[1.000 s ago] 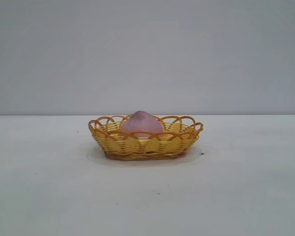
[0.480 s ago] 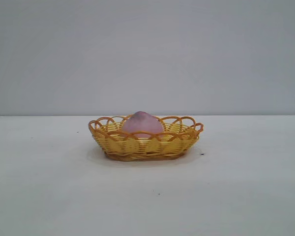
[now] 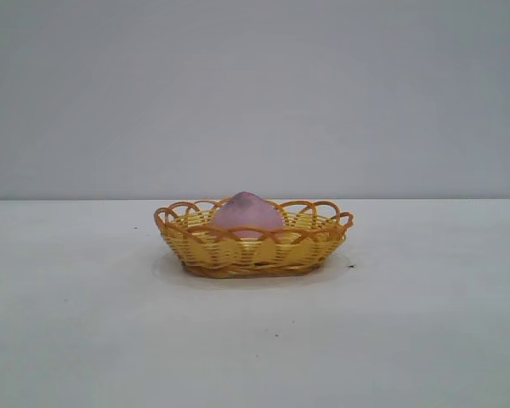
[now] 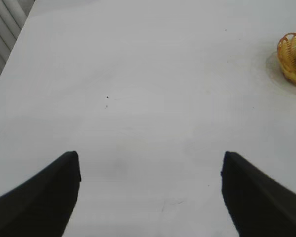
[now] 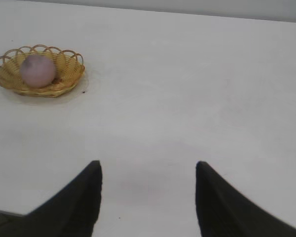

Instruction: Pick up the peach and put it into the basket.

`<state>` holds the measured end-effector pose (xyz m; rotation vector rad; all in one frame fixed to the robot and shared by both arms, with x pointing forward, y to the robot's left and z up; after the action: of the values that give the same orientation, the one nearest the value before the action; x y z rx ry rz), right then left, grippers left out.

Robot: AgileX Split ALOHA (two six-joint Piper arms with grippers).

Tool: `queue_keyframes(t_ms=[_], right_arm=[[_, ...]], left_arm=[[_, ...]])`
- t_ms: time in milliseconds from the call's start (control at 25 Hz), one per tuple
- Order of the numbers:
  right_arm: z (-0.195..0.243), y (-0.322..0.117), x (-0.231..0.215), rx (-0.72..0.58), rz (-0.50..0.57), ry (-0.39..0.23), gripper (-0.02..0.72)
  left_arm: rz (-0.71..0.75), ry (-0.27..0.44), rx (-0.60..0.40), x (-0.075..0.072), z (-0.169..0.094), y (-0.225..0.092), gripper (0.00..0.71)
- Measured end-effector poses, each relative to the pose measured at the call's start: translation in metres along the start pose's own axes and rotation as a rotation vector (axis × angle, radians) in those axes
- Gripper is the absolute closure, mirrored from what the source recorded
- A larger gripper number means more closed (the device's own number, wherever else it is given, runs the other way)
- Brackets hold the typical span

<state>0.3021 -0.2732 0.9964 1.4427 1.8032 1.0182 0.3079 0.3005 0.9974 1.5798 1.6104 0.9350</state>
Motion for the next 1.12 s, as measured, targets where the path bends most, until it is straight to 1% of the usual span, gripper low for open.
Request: queue_keyframes(t_ms=[720, 840, 960, 1040, 1120], right_arm=[[0.0, -0.0002, -0.0015, 0.001, 0.006, -0.008, 0.34], [0.0, 0.0002, 0.0021, -0.001, 0.015, 0.012, 0.34], [0.0, 0.0003, 0.0025, -0.001, 0.023, 0.014, 0.34], [0.0, 0.0, 0.0, 0.0, 0.041, 0.0, 0.34], [0.0, -0.0006, -0.0057, 0.002, 0.07, -0.032, 0.34]], left_arm=[[0.007, -0.012, 0.0, -0.001, 0.0, 0.0, 0.195], [0.007, -0.012, 0.0, -0.001, 0.0, 0.0, 0.195], [0.007, -0.012, 0.0, -0.001, 0.0, 0.0, 0.195], [0.007, -0.012, 0.0, -0.001, 0.0, 0.0, 0.195], [0.007, -0.012, 0.0, -0.001, 0.0, 0.0, 0.195]])
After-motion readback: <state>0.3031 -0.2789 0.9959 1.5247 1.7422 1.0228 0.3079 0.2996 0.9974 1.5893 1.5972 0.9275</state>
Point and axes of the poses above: a point on each arm's last joint axis where the gripper is mounted, z pointing out along that axis toward the gripper, x along the wrist's bending axis when the last joint is at zero, y = z × x, the point moved 9 cm from there along z, pointing out along that axis toward the gripper
